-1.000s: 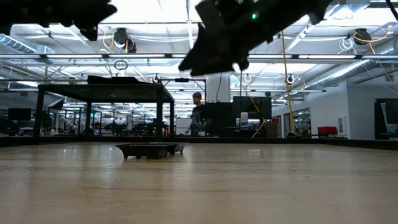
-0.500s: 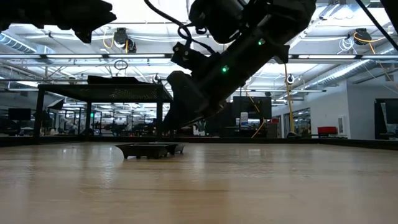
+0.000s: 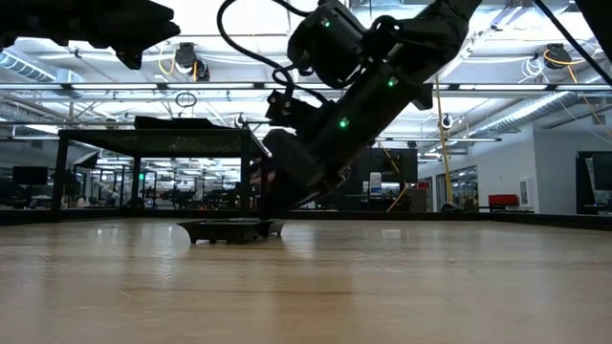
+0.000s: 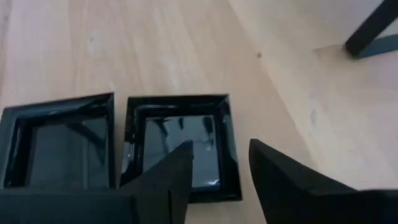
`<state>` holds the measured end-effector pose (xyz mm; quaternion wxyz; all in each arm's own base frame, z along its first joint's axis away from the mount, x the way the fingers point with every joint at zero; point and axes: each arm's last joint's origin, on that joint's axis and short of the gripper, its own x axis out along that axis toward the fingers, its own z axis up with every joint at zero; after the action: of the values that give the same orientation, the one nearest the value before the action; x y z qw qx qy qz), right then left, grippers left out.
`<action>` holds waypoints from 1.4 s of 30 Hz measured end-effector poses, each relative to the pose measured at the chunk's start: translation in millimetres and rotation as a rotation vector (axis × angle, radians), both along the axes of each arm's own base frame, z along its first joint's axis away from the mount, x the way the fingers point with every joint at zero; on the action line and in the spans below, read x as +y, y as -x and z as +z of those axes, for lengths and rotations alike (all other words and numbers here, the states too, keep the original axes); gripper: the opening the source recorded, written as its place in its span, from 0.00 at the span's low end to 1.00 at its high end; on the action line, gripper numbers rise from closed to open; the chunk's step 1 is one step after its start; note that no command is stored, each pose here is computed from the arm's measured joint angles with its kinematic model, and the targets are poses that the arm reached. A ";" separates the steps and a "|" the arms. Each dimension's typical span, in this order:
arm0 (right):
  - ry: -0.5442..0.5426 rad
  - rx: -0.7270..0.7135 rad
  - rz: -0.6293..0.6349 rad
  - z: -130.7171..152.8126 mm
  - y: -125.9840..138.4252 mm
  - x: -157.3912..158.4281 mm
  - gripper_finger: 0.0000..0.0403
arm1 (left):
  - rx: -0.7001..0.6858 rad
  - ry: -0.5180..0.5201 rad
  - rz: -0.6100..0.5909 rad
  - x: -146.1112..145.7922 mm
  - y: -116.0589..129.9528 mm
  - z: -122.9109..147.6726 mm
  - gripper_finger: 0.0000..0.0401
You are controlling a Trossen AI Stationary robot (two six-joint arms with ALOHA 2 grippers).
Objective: Pick & Place Mini shaped plates
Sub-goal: Stack the square plate on top of the square plate on the shelf
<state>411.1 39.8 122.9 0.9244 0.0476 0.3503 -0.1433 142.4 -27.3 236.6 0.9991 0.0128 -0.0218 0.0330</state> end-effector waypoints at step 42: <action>0.003 0.078 0.021 -4.0 3.8 -10.5 0.01 | 0.001 0.002 0.000 0.0 0.0 -0.2 0.36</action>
<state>407.2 29.2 118.9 0.9115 0.0368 0.3866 -0.1358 142.4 -27.3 236.4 0.9992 0.0121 -0.0211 0.0328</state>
